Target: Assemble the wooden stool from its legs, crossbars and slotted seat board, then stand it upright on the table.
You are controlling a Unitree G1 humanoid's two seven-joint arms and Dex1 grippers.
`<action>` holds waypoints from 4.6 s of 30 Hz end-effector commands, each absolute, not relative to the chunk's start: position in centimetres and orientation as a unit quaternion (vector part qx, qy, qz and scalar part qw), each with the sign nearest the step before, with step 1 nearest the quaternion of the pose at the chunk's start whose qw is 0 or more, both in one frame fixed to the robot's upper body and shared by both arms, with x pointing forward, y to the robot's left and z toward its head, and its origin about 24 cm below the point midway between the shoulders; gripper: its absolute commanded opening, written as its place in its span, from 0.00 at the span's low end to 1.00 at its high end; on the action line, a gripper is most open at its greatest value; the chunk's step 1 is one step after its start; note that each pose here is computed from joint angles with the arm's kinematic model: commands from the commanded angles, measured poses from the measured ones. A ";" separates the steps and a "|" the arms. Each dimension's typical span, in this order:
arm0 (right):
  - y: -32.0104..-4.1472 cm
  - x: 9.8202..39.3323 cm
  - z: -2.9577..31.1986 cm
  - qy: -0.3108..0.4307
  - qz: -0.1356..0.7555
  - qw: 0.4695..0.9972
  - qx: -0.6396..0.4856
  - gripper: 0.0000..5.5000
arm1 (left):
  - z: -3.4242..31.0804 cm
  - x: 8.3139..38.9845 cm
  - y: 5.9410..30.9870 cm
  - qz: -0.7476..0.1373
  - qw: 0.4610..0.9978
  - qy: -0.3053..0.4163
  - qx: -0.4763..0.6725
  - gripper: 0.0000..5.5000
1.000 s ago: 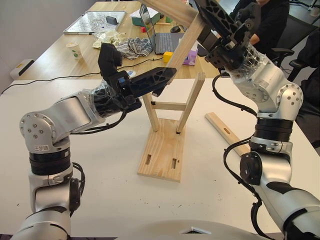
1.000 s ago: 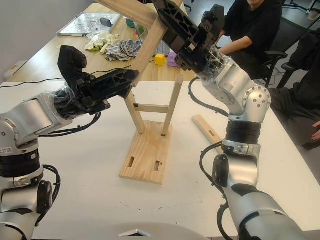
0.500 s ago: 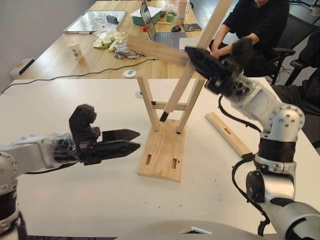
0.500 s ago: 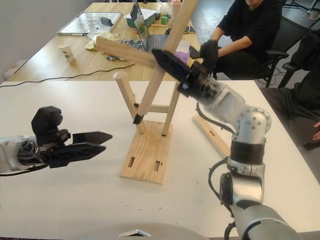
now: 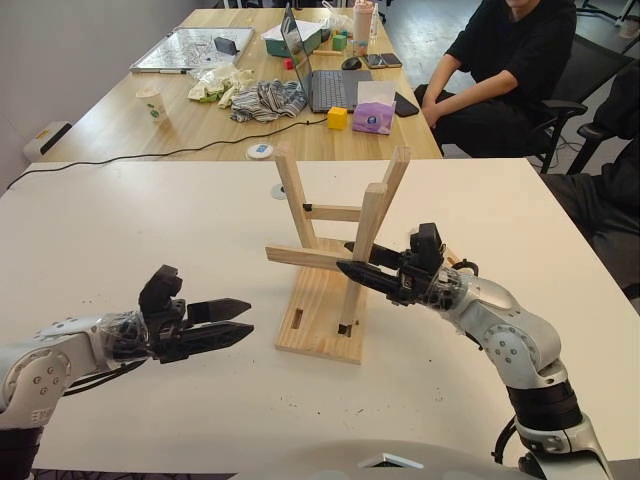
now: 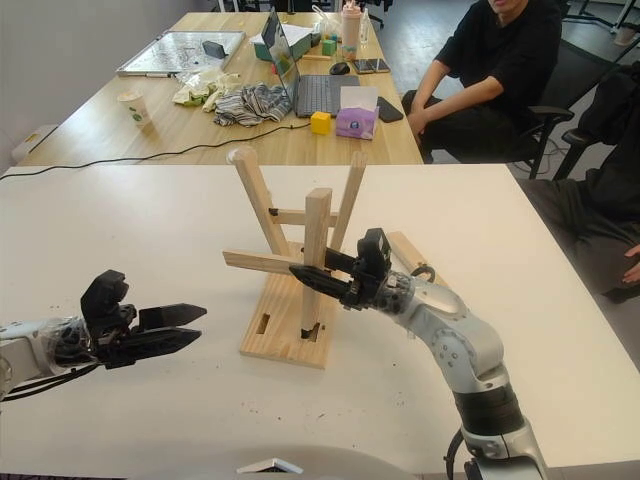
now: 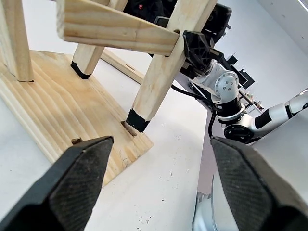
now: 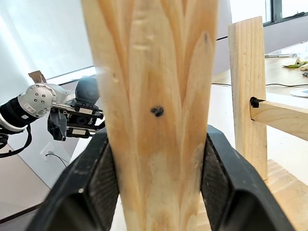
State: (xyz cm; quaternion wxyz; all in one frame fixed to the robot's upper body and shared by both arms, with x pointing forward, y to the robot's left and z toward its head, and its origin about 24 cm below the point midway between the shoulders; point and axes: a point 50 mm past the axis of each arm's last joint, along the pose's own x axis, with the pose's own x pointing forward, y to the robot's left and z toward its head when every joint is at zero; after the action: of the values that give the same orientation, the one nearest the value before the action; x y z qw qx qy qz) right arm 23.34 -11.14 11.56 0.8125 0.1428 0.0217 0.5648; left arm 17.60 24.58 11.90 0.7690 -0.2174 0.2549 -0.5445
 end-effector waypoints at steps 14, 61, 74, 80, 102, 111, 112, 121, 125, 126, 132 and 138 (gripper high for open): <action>-16.6 19.1 -0.2 0.172 0.552 0.816 0.013 0.37 | 12.1 18.3 24.7 -0.521 0.790 0.231 -0.229 0.68; -16.9 26.0 7.1 0.258 0.554 0.785 -0.106 0.37 | 10.4 18.4 24.4 -0.452 0.838 0.202 -0.231 0.68; -16.4 26.3 9.8 0.189 0.566 0.798 -0.083 0.37 | 10.7 18.4 24.5 -0.454 0.838 0.198 -0.230 0.68; -16.5 27.8 11.4 0.084 0.574 0.810 -0.090 0.37 | 10.7 18.5 24.4 -0.455 0.838 0.195 -0.230 0.68; -17.0 26.8 11.8 0.078 0.608 0.787 -0.063 0.37 | 10.8 18.4 24.3 -0.455 0.837 0.194 -0.233 0.68; -15.6 25.8 10.7 0.073 0.625 0.776 -0.052 0.37 | 10.9 18.6 24.3 -0.457 0.836 0.196 -0.231 0.68; -15.5 25.8 10.7 0.073 0.625 0.775 -0.053 0.37 | 10.9 18.6 24.3 -0.457 0.836 0.196 -0.231 0.68; -16.4 27.1 9.3 0.094 0.586 0.797 -0.110 0.37 | 10.9 18.6 24.3 -0.457 0.836 0.195 -0.231 0.68; -17.1 26.5 8.2 0.160 0.593 0.781 -0.113 0.37 | 10.9 18.6 24.3 -0.457 0.837 0.194 -0.231 0.68; -17.3 26.3 7.7 0.201 0.594 0.770 -0.124 0.37 | 10.9 18.6 24.3 -0.457 0.837 0.193 -0.231 0.68; -16.4 27.3 7.1 0.318 0.565 0.731 -0.214 0.37 | 10.7 18.4 24.0 -0.455 0.839 0.189 -0.232 0.68; -17.4 25.1 -0.2 0.426 0.535 0.708 -0.175 0.37 | 10.4 18.3 23.5 -0.458 0.835 0.188 -0.239 0.68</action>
State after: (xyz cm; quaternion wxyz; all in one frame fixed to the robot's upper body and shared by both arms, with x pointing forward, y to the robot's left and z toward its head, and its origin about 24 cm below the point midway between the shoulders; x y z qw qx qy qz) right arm 29.14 -12.72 11.94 0.7358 -0.1887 0.1620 0.6299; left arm 18.32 23.56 10.36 0.8316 -0.2459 0.1874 -0.4614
